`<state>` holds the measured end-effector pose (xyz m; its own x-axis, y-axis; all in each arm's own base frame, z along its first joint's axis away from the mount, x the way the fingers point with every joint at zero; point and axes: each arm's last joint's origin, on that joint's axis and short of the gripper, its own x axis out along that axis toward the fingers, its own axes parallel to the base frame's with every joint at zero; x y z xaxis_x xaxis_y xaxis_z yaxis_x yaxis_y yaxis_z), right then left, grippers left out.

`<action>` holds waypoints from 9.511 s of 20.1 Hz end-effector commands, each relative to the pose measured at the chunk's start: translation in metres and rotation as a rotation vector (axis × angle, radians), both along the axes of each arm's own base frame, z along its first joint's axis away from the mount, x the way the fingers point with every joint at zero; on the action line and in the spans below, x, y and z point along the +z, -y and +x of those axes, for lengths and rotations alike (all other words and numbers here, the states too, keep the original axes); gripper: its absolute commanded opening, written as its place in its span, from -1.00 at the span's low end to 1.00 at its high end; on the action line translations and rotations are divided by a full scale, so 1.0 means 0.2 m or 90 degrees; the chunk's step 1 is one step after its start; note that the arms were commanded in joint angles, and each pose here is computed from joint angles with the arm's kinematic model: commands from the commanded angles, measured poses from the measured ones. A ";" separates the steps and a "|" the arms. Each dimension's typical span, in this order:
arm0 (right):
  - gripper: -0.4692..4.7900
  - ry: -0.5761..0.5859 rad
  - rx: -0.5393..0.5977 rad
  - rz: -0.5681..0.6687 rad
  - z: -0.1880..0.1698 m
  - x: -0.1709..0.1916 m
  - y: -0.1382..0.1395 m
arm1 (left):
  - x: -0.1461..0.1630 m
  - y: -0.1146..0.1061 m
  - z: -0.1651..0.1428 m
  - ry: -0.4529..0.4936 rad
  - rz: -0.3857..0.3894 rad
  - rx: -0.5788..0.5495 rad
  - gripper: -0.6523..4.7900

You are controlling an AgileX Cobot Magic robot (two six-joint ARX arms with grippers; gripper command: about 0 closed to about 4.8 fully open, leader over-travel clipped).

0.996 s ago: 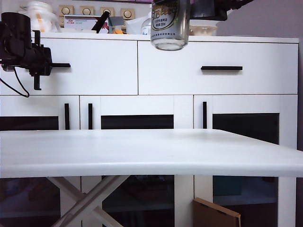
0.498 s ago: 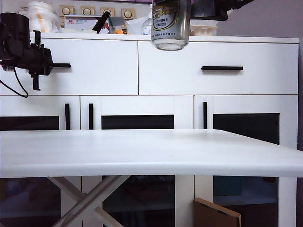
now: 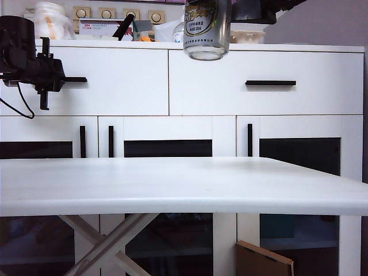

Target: Pick up a can of beer from the white table, open the left drawer, place the beer inside the drawer, and finally close the drawer.

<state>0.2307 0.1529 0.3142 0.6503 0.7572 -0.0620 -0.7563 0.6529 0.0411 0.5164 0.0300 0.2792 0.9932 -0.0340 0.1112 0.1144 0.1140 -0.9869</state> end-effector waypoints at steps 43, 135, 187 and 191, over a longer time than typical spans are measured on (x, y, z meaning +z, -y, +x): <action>-0.19 0.076 -0.017 0.044 -0.03 0.15 0.03 | -0.14 0.07 -0.98 0.105 0.042 -0.007 -0.78; -0.02 0.215 0.051 0.148 0.53 0.74 -0.58 | 0.41 0.19 -2.11 0.229 0.579 -0.109 -0.78; -0.83 -0.088 0.040 -0.161 0.20 0.82 -0.51 | 0.56 0.15 -2.11 0.019 0.830 0.020 -0.78; -0.83 -0.133 0.061 -0.203 0.13 0.79 -0.50 | 0.52 0.15 -2.09 -0.029 0.848 -0.018 -0.78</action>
